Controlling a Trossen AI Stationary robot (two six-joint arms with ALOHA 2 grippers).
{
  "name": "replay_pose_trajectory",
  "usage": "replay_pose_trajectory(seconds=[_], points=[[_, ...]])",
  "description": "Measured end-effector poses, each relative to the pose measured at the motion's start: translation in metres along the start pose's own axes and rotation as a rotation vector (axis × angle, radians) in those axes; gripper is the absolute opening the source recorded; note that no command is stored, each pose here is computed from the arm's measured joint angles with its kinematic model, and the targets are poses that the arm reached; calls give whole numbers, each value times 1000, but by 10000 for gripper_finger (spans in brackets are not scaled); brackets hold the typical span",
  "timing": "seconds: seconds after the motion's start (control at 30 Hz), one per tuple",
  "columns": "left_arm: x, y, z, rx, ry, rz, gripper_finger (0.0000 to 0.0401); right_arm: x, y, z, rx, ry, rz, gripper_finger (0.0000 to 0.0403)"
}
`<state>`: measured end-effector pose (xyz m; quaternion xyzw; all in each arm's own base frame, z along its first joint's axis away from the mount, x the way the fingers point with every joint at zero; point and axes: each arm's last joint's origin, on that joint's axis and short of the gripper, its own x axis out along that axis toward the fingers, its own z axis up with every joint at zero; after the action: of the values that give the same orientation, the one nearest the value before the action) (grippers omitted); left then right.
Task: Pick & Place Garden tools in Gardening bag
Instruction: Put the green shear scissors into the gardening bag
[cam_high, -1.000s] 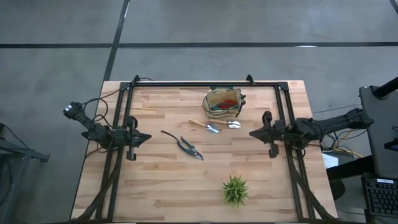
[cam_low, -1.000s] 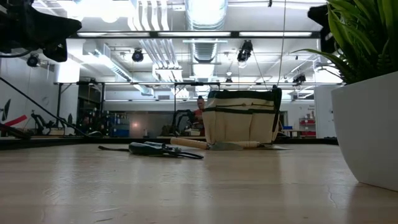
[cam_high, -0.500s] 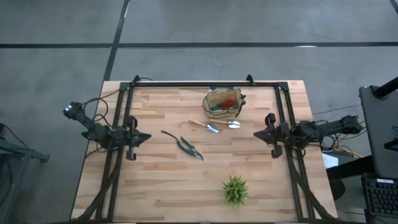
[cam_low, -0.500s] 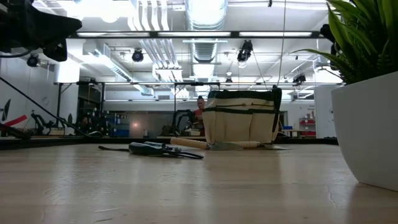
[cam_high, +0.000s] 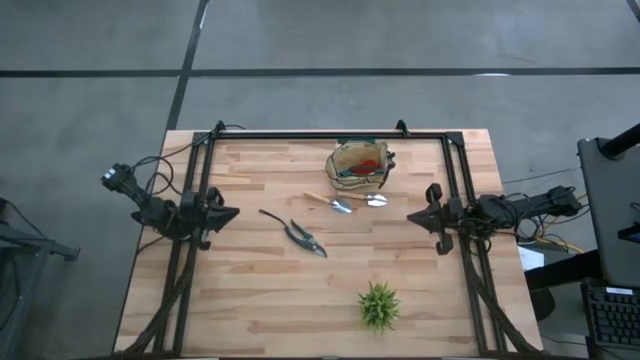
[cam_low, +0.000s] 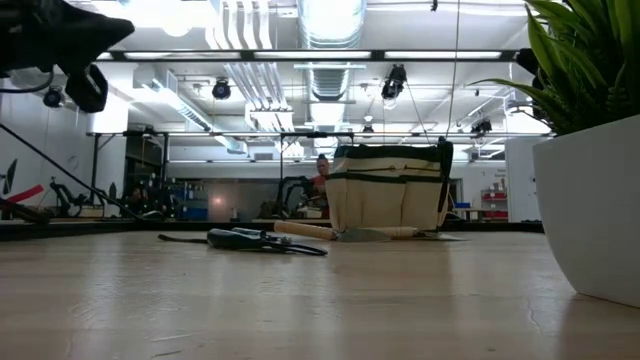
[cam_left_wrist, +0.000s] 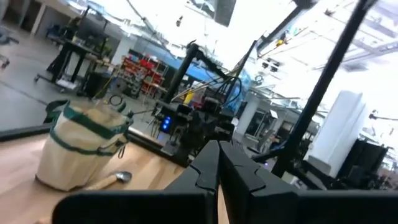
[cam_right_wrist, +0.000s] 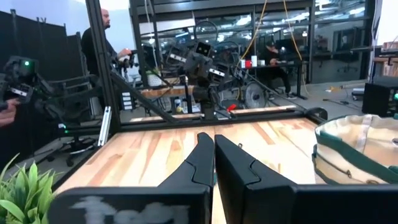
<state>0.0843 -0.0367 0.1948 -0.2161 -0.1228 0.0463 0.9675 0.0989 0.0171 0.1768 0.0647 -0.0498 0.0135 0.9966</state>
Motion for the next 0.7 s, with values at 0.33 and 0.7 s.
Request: replay_pose_trajectory(seconds=[0.33,0.7], points=[[8,-1,-19,36,105,106,94,1,0,-2,-39,26,-3,8],[25,-5,-49,317,349,230,175,1,0,-2,-63,25,-2,8]])
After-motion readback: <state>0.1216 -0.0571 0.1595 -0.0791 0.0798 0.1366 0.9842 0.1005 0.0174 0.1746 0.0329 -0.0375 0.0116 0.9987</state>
